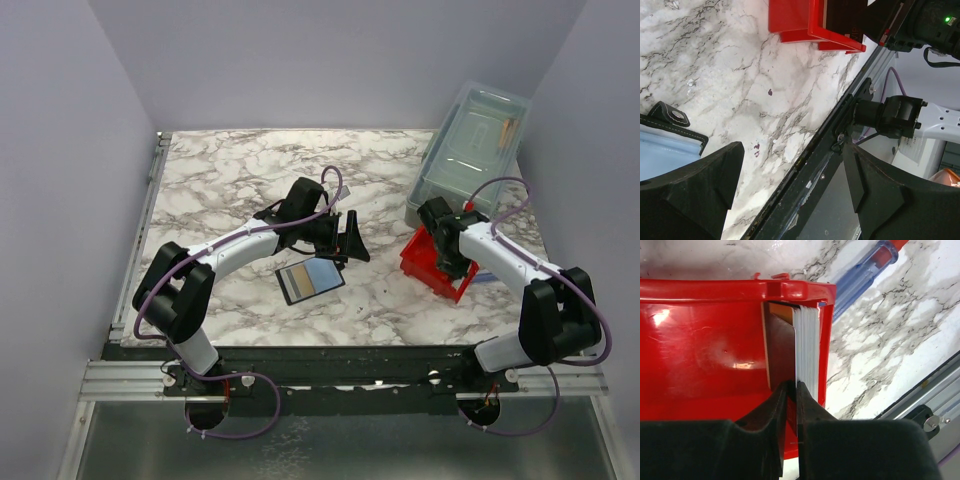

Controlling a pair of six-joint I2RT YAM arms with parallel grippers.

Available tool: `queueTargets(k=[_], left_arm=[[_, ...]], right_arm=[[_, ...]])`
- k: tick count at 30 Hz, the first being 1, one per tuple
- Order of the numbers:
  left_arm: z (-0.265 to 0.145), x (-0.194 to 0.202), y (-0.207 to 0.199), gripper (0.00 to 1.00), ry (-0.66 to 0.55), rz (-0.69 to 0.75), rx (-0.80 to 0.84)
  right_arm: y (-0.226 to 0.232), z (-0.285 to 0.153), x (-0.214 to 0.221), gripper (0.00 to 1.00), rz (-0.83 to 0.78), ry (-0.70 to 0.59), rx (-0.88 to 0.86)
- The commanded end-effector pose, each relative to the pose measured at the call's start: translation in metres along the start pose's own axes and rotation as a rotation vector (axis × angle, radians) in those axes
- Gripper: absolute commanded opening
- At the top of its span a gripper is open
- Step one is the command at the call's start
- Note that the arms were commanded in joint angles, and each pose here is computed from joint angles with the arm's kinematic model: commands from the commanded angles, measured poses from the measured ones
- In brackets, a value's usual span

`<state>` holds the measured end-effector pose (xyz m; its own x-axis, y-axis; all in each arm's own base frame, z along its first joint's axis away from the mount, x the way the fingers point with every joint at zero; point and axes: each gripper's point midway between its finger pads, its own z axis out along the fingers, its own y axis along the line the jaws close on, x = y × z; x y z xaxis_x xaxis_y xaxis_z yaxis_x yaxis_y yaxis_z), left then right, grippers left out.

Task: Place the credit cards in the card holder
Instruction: Pick up the credit card from the storage box.

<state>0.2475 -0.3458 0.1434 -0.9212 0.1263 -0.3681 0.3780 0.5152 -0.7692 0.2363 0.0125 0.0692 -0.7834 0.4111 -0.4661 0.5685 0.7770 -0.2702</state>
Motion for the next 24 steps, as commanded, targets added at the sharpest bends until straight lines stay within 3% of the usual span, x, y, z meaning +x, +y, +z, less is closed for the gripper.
queueTargets(k=[1, 7, 13, 19, 24], left_arm=[[0.001, 0.006, -0.004, 0.87, 0.019, 0.017, 0.032], [0.002, 0.006, -0.003, 0.87, 0.021, 0.015, 0.029], [0.003, 0.005, 0.000, 0.87, 0.017, 0.015, 0.019], [0.004, 0.006, 0.008, 0.87, 0.006, 0.009, -0.020], [-0.008, 0.011, 0.026, 0.87, -0.012, -0.021, -0.148]], right_arm=[[-0.005, -0.003, -0.007, 0.11, 0.020, -0.023, 0.016], [-0.004, -0.004, -0.011, 0.00, 0.022, -0.030, 0.013], [-0.006, -0.014, -0.023, 0.00, 0.071, -0.092, -0.027], [0.009, -0.052, -0.063, 0.00, 0.068, -0.275, -0.258], [0.030, -0.095, -0.087, 0.00, -0.064, -0.400, -0.491]])
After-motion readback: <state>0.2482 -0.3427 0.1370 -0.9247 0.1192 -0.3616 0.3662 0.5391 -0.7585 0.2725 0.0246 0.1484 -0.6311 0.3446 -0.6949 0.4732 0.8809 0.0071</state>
